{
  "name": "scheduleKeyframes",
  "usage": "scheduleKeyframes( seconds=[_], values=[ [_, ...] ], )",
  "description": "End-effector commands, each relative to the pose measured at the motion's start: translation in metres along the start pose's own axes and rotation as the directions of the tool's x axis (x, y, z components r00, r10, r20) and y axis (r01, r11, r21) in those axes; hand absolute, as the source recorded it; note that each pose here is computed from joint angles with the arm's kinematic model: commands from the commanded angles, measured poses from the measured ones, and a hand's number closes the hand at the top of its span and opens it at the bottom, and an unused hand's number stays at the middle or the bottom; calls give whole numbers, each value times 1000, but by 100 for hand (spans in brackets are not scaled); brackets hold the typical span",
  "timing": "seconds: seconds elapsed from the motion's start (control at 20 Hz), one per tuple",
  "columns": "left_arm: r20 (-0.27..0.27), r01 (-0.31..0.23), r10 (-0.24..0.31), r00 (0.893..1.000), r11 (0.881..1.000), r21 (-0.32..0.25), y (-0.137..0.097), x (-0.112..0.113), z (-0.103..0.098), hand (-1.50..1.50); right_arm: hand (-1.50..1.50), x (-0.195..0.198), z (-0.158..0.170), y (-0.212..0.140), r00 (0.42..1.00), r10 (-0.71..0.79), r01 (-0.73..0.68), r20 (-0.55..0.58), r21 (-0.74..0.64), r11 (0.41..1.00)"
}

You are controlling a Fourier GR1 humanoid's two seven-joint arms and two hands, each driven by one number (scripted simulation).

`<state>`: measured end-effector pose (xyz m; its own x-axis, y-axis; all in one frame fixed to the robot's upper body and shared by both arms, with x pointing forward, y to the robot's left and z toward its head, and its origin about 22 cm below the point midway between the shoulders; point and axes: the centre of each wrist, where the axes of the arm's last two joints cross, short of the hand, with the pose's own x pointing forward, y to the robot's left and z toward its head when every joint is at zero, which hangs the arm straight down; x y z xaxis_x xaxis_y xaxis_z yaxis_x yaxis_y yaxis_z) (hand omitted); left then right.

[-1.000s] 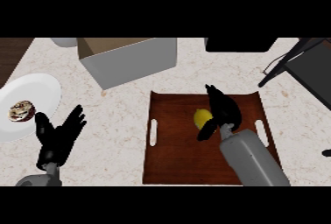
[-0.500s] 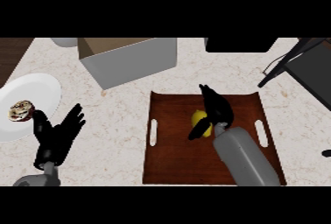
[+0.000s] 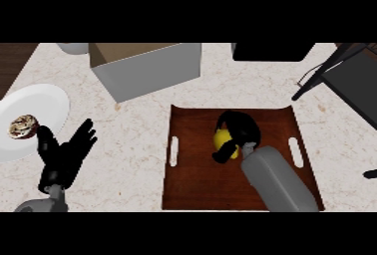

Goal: Pick the lemon from the tray and place it in the tiered shelf

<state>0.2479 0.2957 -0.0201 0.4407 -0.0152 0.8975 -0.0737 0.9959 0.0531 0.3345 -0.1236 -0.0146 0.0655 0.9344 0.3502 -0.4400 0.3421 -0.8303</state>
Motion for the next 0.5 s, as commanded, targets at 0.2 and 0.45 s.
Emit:
scheduleKeyframes(
  seconds=[0.2, 0.45],
  values=[
    [2, -8, 8, 1000, 1000, 11, -1, -5, -5, 0, 150, 24, 38, 8, 984, -33, 47, 174, -79, 996],
    [-1, -8, 8, 1000, 999, 35, 5, -7, 3, 0, 150, -1, 17, -56, 895, -391, 295, -213, -373, 880]
  ],
)
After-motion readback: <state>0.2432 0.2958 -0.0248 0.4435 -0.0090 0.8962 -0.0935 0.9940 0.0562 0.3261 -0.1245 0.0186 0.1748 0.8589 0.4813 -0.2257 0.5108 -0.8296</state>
